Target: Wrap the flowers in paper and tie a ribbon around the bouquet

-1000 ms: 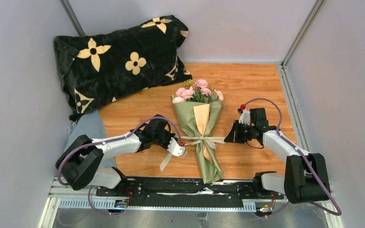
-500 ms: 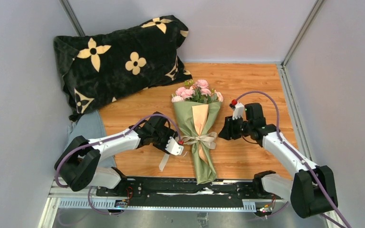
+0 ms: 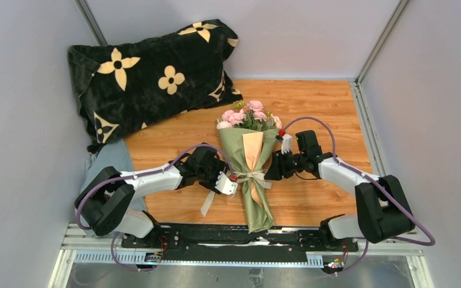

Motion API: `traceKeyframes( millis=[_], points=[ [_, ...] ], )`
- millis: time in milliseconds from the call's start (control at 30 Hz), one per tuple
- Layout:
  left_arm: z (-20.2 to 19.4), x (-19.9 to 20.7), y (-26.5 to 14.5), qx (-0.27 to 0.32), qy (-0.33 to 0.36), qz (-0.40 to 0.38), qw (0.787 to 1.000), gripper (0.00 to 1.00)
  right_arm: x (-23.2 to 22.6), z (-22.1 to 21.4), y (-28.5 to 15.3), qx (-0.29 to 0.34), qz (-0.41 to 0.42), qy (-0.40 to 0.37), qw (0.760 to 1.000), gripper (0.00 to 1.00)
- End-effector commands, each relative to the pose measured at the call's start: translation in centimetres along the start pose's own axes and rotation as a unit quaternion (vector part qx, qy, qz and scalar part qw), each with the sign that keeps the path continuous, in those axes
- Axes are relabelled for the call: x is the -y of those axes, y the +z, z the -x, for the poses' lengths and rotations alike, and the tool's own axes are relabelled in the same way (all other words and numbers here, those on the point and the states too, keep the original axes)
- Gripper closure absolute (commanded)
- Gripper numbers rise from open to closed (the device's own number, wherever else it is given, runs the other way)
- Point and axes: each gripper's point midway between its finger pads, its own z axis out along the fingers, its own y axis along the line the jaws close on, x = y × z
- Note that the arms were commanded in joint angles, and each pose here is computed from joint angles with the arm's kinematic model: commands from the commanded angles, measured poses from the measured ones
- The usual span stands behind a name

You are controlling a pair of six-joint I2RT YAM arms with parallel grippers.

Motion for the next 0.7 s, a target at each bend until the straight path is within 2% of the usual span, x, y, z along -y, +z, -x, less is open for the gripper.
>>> traceKeyframes(
  millis=[0, 100, 167, 267, 333, 400, 433, 667],
  points=[
    [-1.0, 1.0, 0.9, -0.016, 0.023, -0.002, 1.0, 0.32, -1.8, 1.6, 0.8, 0.008, 0.04, -0.03, 0.999, 0.55],
    [-1.1, 1.7, 1.2, -0.014, 0.031, -0.01, 0.999, 0.34, -1.9, 1.6, 0.9, 0.008, 0.042, -0.035, 0.998, 0.54],
    [-1.1, 2.0, 1.4, -0.011, 0.032, -0.012, 0.999, 0.42, -2.1, 1.7, 0.7, 0.01, 0.043, -0.039, 0.998, 0.53],
    [-1.2, 2.2, 1.5, -0.009, 0.039, -0.013, 0.999, 0.65, -2.3, 2.2, 0.2, 0.023, 0.037, -0.054, 0.998, 0.52],
    [-1.1, 2.2, 1.5, -0.008, 0.044, -0.011, 0.999, 0.85, -2.0, 2.3, 0.2, 0.029, 0.028, -0.059, 0.997, 0.52],
    [-0.9, 1.9, 1.5, -0.005, 0.044, -0.006, 0.999, 0.97, -1.8, 2.0, 0.5, 0.024, 0.026, -0.053, 0.998, 0.53],
    [-0.9, 1.7, 1.4, -0.004, 0.044, -0.002, 0.999, 1.0, -1.9, 1.8, 0.7, 0.019, 0.032, -0.046, 0.998, 0.53],
    [-1.0, 1.8, 1.4, -0.006, 0.045, -0.001, 0.999, 1.0, -2.5, 0.7, 1.9, -0.013, 0.048, -0.034, 0.998, 0.55]
  ],
)
